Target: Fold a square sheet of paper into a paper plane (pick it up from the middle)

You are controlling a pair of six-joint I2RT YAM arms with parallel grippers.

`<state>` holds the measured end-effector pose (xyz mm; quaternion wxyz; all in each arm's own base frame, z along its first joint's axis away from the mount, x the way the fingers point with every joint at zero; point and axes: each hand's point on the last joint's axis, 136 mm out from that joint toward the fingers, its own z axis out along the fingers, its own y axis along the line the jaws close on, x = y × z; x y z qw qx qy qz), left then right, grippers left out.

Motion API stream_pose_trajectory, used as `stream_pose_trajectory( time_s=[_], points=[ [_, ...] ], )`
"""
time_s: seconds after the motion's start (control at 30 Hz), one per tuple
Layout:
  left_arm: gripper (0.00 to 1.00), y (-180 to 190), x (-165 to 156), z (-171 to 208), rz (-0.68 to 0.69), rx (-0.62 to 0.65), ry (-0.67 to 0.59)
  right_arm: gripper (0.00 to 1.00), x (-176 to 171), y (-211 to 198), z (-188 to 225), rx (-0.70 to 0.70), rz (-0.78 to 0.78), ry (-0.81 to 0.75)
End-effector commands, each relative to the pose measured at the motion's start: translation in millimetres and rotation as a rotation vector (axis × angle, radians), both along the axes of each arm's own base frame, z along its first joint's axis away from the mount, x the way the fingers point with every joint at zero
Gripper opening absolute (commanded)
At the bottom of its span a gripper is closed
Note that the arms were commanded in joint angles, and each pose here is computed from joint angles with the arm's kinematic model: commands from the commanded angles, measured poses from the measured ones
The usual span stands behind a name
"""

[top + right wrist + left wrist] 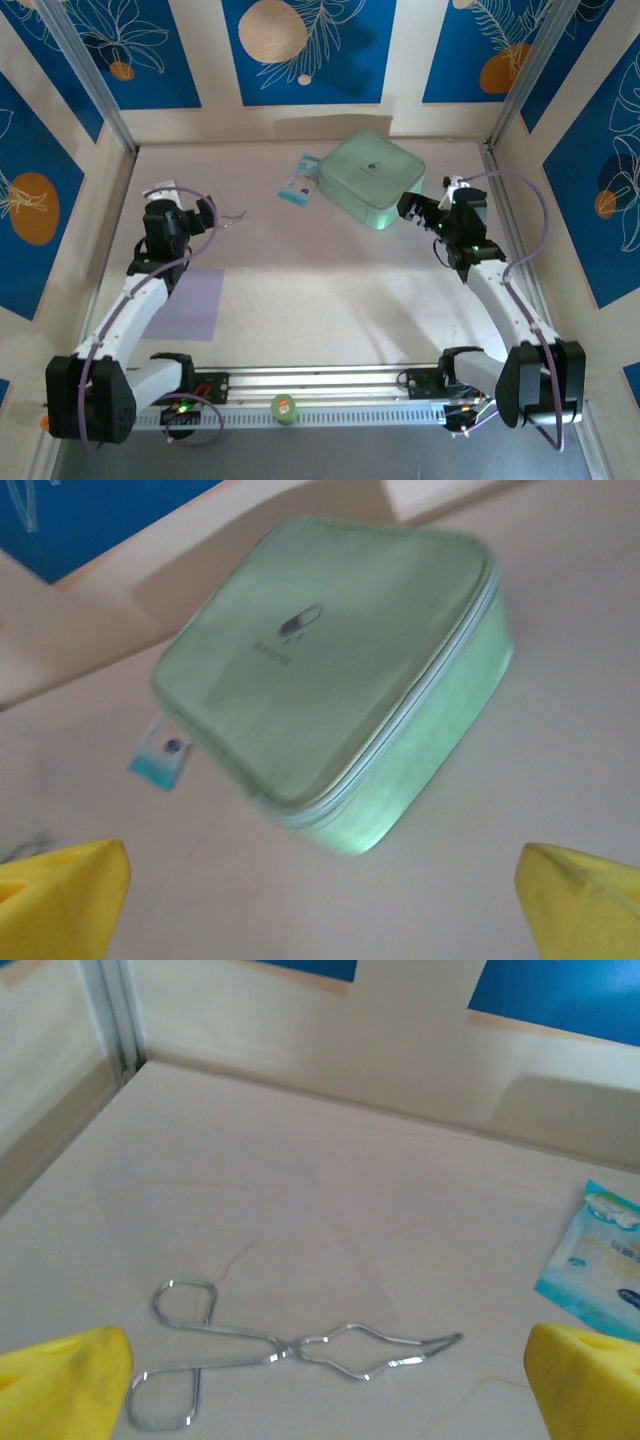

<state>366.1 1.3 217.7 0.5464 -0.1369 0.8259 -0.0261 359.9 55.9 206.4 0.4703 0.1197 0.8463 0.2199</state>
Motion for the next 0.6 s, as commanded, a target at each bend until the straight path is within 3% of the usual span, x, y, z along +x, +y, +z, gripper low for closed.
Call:
stream_pose_trajectory(
  time_s=[0.0, 0.07, 0.27, 0.57],
  points=[
    [1.00, -12.4, -43.6, -47.3, -0.010, -0.156, 0.276, 0.99, -42.4, 42.2, -8.4, 0.284, 0.178, 0.148],
    [1.00, -16.4, -55.5, -63.4, 0.011, -0.222, 0.351, 1.00, -54.9, 62.8, -0.2, 0.342, 0.269, 0.147],
    [1.00, -19.3, -83.2, -115.2, 0.106, -0.337, 0.542, 1.00, -80.8, 103.2, 0.8, 0.292, 0.418, 0.190],
    [1.00, -18.2, -111.2, -162.7, 0.212, -0.405, 0.683, 1.00, -87.3, 140.9, -22.9, 0.251, 0.486, 0.290]
  ],
)
